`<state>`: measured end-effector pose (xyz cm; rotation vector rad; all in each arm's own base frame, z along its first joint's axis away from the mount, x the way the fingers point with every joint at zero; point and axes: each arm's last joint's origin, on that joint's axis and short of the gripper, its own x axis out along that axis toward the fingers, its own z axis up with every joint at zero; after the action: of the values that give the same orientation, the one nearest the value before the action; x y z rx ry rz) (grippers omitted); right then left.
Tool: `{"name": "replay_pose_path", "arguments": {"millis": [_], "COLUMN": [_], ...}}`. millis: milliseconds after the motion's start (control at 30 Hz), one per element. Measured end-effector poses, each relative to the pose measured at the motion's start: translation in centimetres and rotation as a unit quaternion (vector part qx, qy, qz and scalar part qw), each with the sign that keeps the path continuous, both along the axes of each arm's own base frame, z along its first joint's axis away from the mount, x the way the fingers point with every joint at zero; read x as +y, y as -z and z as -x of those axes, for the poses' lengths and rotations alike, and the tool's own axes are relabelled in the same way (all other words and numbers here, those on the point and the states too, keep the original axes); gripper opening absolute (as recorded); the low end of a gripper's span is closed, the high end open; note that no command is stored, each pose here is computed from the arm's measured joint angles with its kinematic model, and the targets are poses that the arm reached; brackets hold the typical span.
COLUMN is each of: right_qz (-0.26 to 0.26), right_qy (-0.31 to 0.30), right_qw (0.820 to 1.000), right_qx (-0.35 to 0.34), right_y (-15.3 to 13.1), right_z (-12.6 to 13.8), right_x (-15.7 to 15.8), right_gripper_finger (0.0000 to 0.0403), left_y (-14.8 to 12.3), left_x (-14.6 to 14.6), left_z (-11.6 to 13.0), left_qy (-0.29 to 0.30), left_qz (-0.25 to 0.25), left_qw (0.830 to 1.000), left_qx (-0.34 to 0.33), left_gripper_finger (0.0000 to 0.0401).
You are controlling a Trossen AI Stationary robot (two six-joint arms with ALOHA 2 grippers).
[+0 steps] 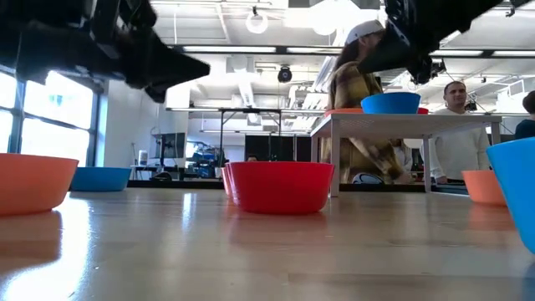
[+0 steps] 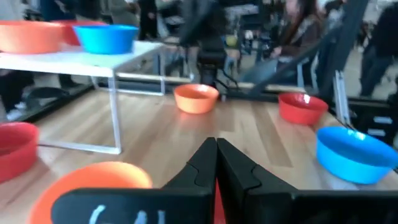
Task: Pick & Place Mini bowls
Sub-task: Stack the red bowl on the red bowl on the shelf
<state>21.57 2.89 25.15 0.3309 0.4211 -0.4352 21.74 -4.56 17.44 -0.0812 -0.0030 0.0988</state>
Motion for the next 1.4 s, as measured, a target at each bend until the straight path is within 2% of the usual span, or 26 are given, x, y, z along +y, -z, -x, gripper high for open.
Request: {"name": "replay_pose_path", "arguments": {"millis": [167, 333, 500, 633, 733, 967, 1200, 1333, 1400], "right_qz": [-0.001, 0.009, 0.052, 0.082, 0.102, 0.144, 0.181, 0.189, 0.197], "right_qy": [-0.031, -0.092, -0.219, -0.299, -0.341, -0.396, -0.406, -0.404, -0.397], "right_qw": [0.996, 0.982, 0.950, 0.918, 0.892, 0.846, 0.822, 0.821, 0.822], "right_qx": [0.084, 0.167, 0.217, 0.248, 0.279, 0.327, 0.356, 0.355, 0.357], "right_y": [0.2, 1.0, 1.8, 3.3, 4.8, 7.9, 9.9, 9.9, 9.9], "right_z": [-2.6, -5.8, -9.3, -11.7, -12.9, -14.3, -14.7, -14.8, -14.8], "right_x": [2.2, 4.4, 6.8, 7.9, 8.3, 8.9, 8.9, 8.9, 8.8], "right_gripper_finger": [0.0021, 0.0083, 0.0137, 0.0150, 0.0145, 0.0118, 0.0073, 0.0020, 0.0006], "left_y": [1.5, 2.1, 2.1, 2.2, 2.2, 2.3, 2.4, 2.4, 2.4], "left_x": [1.4, 1.9, 1.9, 1.9, 1.9, 1.8, 1.8, 1.8, 1.8], "left_z": [1.8, 2.3, 2.3, 2.3, 2.3, 2.3, 2.3, 2.3, 2.3], "left_qy": [-0.023, -0.032, -0.032, -0.032, -0.031, -0.030, -0.031, -0.031, -0.031], "left_qz": [0.003, 0.021, 0.022, 0.022, 0.022, 0.021, 0.020, 0.020, 0.020], "left_qw": [1.000, 0.999, 0.999, 0.999, 0.999, 0.999, 0.999, 0.999, 0.999], "left_qx": [-0.009, 0.000, 0.000, 0.002, 0.003, 0.007, 0.011, 0.012, 0.012], "left_gripper_finger": [0.0001, 0.0001, 0.0001, 0.0001, 0.0001, 0.0001, 0.0001, 0.0001, 0.0001]}}
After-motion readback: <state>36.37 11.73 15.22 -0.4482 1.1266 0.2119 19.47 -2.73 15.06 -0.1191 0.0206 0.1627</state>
